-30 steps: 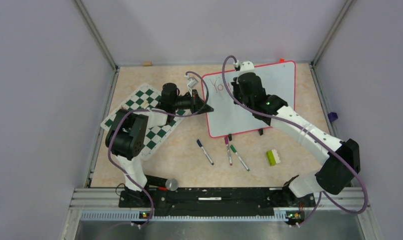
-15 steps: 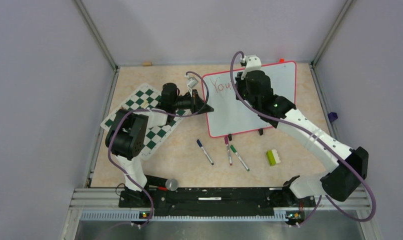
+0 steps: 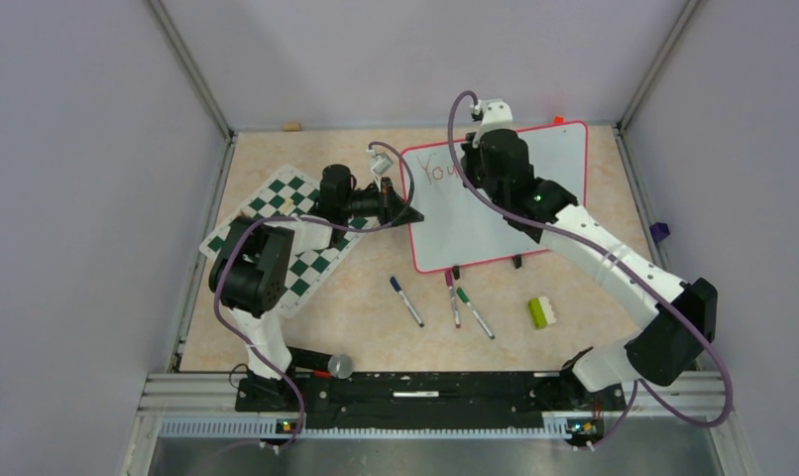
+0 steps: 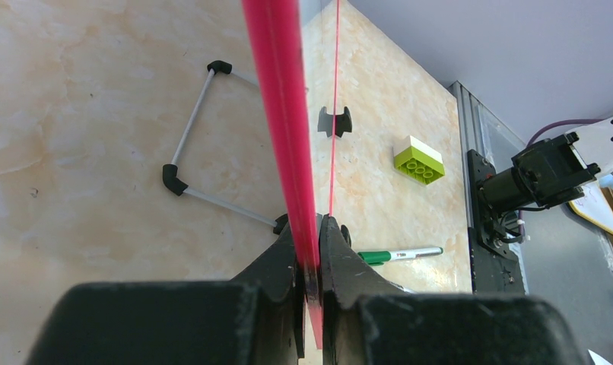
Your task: Write a sentence on the whiteboard
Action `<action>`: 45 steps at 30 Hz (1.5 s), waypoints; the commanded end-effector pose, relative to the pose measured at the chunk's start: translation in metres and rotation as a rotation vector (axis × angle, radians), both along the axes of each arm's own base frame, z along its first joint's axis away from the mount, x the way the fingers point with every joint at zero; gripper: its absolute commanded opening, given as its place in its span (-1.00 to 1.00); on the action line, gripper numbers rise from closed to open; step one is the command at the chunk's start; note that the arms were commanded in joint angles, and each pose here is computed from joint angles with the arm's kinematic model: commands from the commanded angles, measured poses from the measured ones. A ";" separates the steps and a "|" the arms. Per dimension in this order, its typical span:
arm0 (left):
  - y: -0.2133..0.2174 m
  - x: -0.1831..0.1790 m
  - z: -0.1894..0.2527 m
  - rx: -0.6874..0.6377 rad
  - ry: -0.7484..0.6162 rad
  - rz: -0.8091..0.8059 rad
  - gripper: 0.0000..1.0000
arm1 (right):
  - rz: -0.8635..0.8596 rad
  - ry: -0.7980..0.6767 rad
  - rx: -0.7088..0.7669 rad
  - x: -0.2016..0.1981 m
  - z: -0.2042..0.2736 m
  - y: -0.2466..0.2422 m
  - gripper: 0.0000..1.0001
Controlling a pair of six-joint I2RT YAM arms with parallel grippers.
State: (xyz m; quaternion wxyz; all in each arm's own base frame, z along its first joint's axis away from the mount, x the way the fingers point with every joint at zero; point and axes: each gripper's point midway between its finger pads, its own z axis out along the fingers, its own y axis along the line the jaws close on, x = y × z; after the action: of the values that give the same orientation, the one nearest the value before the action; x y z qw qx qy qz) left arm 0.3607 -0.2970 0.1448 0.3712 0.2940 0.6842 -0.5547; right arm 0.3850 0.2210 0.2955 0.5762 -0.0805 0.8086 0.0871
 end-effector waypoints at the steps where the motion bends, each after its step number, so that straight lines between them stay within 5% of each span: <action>1: 0.000 -0.007 -0.031 0.063 -0.075 -0.025 -1.00 | -0.033 -0.065 0.031 0.013 0.029 -0.005 -1.00; 22: 0.000 -0.007 -0.031 0.063 -0.075 -0.024 -1.00 | -0.043 0.016 0.015 0.013 -0.003 -0.013 -1.00; 45: 0.000 -0.007 -0.031 0.062 -0.072 -0.026 -1.00 | -0.056 -0.018 0.042 -0.004 0.016 -0.031 -1.00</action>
State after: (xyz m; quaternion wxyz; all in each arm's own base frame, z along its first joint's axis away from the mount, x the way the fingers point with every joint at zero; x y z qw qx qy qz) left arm 0.3606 -0.2971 0.1449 0.3721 0.2944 0.6835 -0.5547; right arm 0.3810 0.2052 0.3075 0.5799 -0.0649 0.8065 0.0956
